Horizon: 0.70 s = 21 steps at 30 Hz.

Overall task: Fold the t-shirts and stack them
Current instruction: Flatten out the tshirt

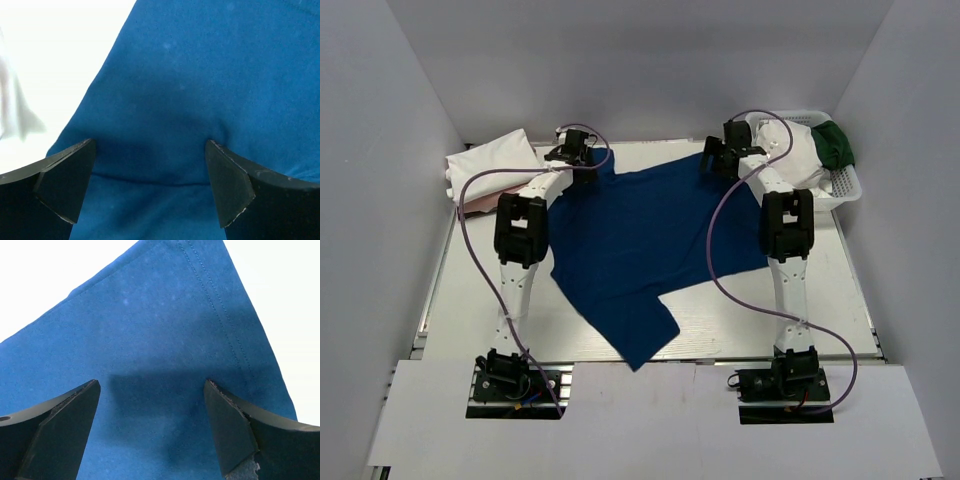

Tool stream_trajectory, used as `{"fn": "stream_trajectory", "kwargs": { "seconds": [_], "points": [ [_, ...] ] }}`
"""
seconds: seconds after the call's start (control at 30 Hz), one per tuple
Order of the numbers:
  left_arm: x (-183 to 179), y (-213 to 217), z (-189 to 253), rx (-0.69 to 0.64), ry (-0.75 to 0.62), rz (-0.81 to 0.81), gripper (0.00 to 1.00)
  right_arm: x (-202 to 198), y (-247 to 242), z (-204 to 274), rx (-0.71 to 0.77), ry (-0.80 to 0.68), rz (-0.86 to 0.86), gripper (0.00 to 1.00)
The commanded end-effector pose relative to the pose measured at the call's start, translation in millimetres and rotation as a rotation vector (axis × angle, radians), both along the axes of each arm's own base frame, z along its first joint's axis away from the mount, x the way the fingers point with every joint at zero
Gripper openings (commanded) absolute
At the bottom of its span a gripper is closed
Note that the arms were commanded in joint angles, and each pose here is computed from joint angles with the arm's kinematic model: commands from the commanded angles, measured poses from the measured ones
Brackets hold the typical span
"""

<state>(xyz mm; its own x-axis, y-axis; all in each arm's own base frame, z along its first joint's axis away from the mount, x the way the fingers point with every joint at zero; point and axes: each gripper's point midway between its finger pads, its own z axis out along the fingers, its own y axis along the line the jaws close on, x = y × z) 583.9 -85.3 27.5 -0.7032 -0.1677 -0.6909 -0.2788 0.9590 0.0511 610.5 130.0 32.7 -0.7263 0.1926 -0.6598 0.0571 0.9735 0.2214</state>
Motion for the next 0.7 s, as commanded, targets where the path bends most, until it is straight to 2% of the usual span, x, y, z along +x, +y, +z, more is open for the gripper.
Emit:
{"fn": "stream_trajectory", "kwargs": {
  "seconds": [0.0, 0.1, 0.17, 0.27, 0.33, 0.37, 0.47, 0.5, 0.57, 0.63, 0.67],
  "points": [
    [-0.3, 0.8, -36.1, 0.019, 0.116, -0.067, 1.0, -7.4, -15.1, -51.9, -0.01, 0.114, 0.016, 0.9],
    [22.2, -11.7, -23.1, 0.007, 0.074, -0.155, 1.0, 13.0, -1.0, -38.6, 0.108, 0.047, 0.056, 0.9],
    [31.5, -21.1, -22.7, -0.006, 0.052, -0.224, 1.0, 16.5, -4.1, -36.2, 0.131, 0.034, 0.057, 0.9],
    [38.2, -27.3, -17.3, -0.017, 0.03, -0.264, 1.0, 18.0, -6.5, -24.4, 0.123, -0.003, 0.068, 0.9],
    [43.7, -28.6, -8.0, -0.019, 0.006, -0.264, 1.0, 17.0, -4.9, 2.9, 0.095, -0.07, 0.124, 0.9],
    [43.7, -29.0, -7.9, -0.025, 0.005, -0.258, 1.0, 5.9, -2.6, -7.0, 0.083, -0.042, 0.137, 0.9],
    [46.3, -29.9, 30.8, -0.037, -0.055, -0.252, 1.0, 1.2, 1.5, 46.6, 0.044, -0.134, 0.181, 0.9],
    [49.5, -31.3, 47.6, -0.051, -0.091, -0.242, 1.0, -3.1, 1.6, 48.7, 0.028, -0.137, 0.197, 0.9],
    [43.8, -33.5, 91.4, -0.092, -0.152, -0.224, 1.0, -12.2, 5.9, 83.6, 0.005, -0.191, 0.214, 0.9],
    [22.5, -38.7, 96.9, -0.12, -0.122, -0.219, 1.0, -29.3, 6.3, 75.5, -0.031, -0.172, 0.21, 0.9],
    [10.4, -43.3, 131.1, -0.139, -0.166, -0.22, 1.0, -33.7, 8.8, 108.3, -0.027, -0.238, 0.207, 0.9]
  ]
}}
